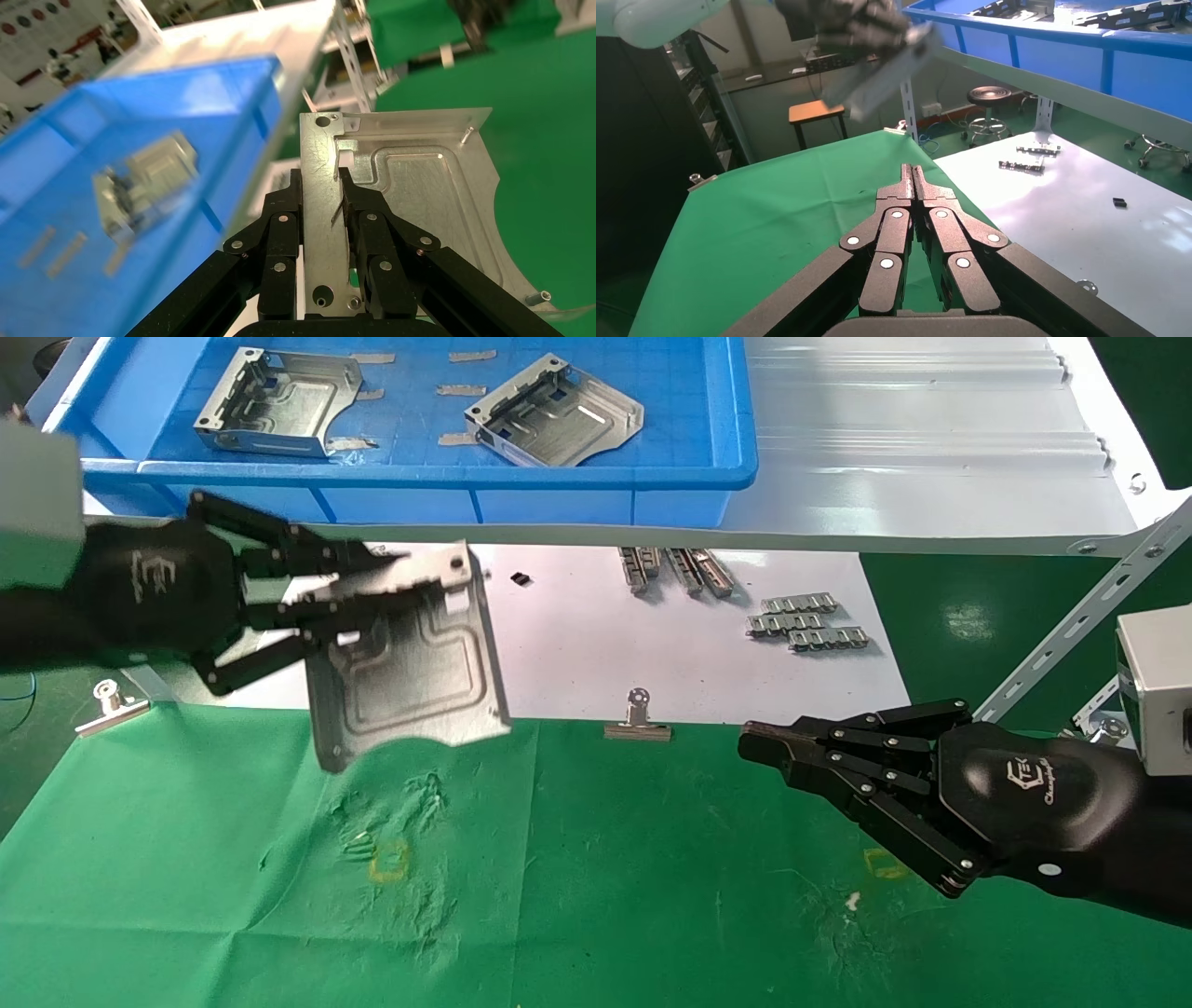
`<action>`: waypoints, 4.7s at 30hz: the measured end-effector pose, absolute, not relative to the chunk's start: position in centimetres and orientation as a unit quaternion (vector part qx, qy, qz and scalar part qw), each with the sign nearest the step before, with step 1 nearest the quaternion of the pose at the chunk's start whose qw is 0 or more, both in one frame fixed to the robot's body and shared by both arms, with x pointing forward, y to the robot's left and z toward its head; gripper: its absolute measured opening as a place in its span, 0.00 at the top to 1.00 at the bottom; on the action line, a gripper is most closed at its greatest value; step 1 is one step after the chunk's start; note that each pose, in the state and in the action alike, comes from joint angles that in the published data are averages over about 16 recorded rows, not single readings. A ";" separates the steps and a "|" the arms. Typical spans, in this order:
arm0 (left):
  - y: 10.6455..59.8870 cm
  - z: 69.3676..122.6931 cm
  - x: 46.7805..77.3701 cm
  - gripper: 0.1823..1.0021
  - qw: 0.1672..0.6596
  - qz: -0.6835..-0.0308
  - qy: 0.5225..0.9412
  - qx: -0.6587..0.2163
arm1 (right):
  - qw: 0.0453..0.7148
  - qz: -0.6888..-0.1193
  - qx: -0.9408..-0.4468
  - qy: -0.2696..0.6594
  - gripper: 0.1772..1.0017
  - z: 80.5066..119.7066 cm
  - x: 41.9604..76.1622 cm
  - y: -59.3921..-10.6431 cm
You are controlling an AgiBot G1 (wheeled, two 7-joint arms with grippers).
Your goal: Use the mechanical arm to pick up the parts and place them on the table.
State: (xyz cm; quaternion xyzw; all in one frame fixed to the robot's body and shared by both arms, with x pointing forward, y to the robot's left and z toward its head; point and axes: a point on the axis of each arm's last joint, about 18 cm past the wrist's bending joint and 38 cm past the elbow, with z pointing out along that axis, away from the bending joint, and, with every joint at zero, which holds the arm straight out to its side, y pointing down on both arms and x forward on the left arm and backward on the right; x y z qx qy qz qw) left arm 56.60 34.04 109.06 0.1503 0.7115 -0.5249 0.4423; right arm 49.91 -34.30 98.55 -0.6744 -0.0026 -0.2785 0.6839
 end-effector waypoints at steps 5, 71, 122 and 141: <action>35.1 105.0 57.7 0.89 0.446 -0.465 0.746 0.168 | 0.684 -0.278 -0.674 -0.003 0.98 98.5 49.9 -34.3; 34.6 96.8 58.2 0.30 0.392 -0.445 0.789 0.159 | 0.684 -0.278 -0.674 -0.003 0.96 98.5 49.9 -34.3; 30.1 99.2 47.8 0.00 0.250 -0.654 0.706 0.104 | 0.684 -0.278 -0.674 -0.003 0.01 98.5 49.9 -34.3; 30.0 99.3 47.3 0.00 0.241 -0.661 0.703 0.103 | 0.684 -0.279 -0.674 -0.002 0.00 98.5 49.9 -34.3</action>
